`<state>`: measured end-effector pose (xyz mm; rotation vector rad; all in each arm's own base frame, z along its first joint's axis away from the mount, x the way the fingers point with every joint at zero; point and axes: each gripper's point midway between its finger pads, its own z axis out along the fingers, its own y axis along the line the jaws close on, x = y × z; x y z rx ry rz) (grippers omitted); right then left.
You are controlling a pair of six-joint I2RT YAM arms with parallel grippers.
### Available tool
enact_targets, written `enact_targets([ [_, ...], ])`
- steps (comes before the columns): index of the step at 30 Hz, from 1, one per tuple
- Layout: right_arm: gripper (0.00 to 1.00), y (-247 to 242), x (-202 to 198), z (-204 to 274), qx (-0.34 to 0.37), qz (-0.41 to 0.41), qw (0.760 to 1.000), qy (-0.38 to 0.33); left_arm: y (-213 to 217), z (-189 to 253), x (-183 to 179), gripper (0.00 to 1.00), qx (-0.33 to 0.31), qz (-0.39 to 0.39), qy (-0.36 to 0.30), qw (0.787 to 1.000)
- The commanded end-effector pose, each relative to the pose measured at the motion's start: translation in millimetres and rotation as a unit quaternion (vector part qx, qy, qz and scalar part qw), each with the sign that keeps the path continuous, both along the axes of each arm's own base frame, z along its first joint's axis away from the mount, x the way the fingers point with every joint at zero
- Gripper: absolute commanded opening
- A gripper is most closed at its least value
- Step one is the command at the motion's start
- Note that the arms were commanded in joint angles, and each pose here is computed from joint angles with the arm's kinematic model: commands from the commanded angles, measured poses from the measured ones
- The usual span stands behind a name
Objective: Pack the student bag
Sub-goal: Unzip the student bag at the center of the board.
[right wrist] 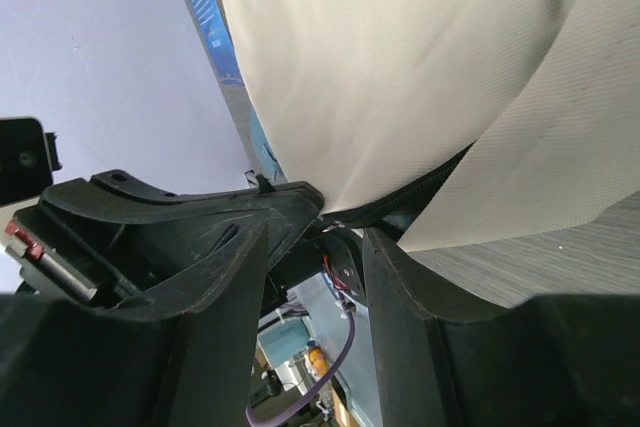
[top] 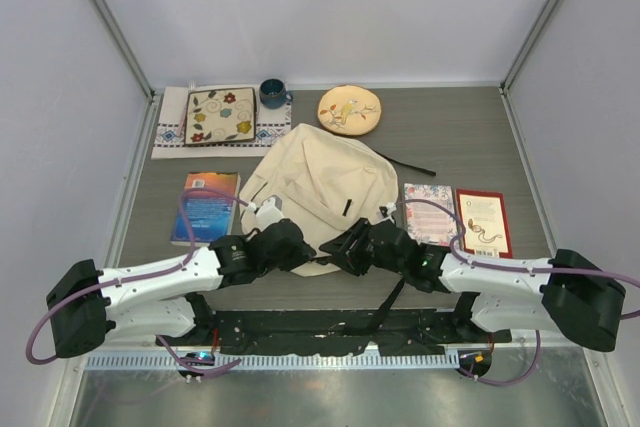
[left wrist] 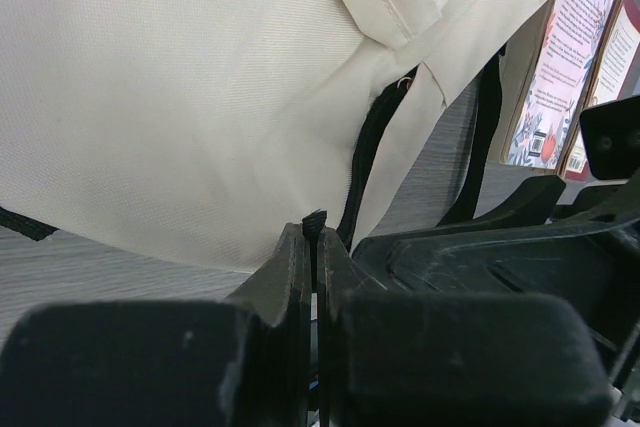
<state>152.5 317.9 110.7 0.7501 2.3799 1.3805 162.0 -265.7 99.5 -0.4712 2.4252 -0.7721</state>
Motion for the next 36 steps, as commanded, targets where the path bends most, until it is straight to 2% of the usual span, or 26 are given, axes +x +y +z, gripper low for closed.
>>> enact_targets([
  [1,0.48,7,3,4,0.022,-0.01,1.0,0.009,-6,15,7,0.0,-0.024,0.008,-0.019,1.0],
  [15,0.49,8,12,-14,0.023,-0.055,0.997,0.04,-6,18,6,0.0,-0.031,0.005,-0.022,0.999],
  [20,0.44,11,16,-17,0.03,-0.063,0.997,0.044,-7,19,6,0.0,-0.034,0.004,-0.022,0.999],
  [23,0.38,12,17,-17,0.035,-0.066,0.996,0.047,-7,18,5,0.0,-0.034,0.004,-0.021,0.999],
  [26,0.27,11,16,-19,0.034,-0.068,0.996,0.05,-6,17,6,0.0,-0.034,0.004,-0.022,0.999],
  [28,0.02,10,17,-21,0.035,-0.07,0.996,0.049,-7,18,6,0.0,-0.036,0.005,-0.022,0.999],
  [36,0.01,-8,25,-24,0.01,-0.103,0.994,0.022,-2,13,4,0.0,-0.028,0.007,-0.019,0.999],
])
